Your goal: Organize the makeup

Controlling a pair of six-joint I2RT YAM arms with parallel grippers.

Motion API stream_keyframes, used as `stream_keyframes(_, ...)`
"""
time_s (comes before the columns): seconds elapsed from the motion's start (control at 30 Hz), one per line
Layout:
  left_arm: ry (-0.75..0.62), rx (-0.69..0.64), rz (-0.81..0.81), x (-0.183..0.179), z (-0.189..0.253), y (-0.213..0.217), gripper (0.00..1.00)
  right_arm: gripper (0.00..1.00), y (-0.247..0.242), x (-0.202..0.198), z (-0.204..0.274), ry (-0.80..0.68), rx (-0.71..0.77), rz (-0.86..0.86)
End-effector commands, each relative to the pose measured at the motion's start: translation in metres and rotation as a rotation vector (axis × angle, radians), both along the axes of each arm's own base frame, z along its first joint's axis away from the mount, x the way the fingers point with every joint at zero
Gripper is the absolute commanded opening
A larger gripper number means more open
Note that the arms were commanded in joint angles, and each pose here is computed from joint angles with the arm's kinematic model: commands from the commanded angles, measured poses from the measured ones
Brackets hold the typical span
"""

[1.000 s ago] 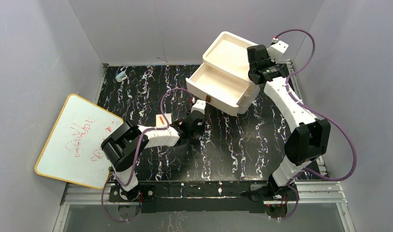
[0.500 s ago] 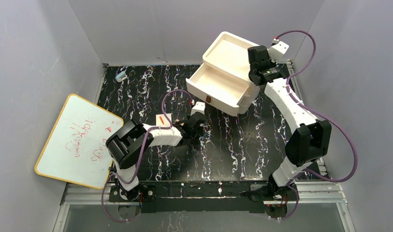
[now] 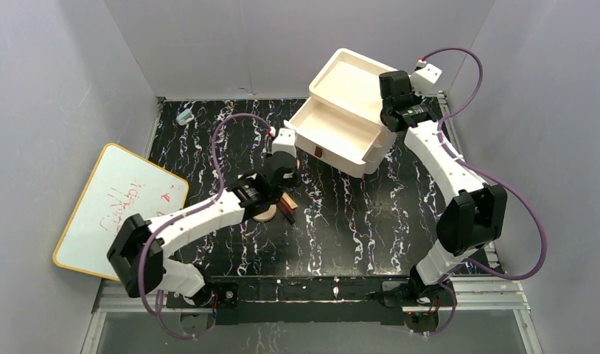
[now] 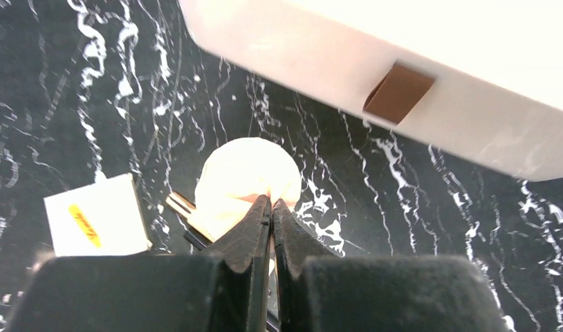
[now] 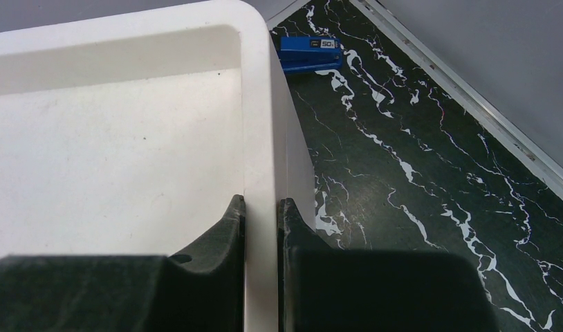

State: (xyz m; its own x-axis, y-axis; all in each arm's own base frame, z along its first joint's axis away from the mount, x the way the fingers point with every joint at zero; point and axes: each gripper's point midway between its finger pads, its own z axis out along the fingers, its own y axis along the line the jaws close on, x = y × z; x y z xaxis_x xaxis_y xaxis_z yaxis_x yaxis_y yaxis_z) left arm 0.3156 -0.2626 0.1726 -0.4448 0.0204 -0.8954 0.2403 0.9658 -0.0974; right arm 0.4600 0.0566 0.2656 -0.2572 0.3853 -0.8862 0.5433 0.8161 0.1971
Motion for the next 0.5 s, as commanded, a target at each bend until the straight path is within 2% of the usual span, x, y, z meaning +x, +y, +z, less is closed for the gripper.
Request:
stream_keyframes(0.0, -0.051, 0.042, 0.044, -0.006, 0.048, 0.027, 0.00, 0.01, -0.010, -0.021, -0.049, 0.175, -0.016, -0.009)
stream_keyframes(0.1, -0.125, -0.006, 0.031, -0.004, 0.089, 0.026, 0.00, 0.01, -0.010, -0.022, -0.051, 0.178, -0.015, -0.007)
stream_keyframes(0.23, -0.187, -0.002, 0.008, 0.009, 0.129, 0.013, 0.00, 0.01, -0.010, -0.022, -0.052, 0.179, -0.012, -0.004)
stream_keyframes(0.47, -0.222, 0.042, -0.107, 0.045, 0.150, -0.045, 0.00, 0.01, -0.013, -0.025, -0.047, 0.173, -0.020, -0.009)
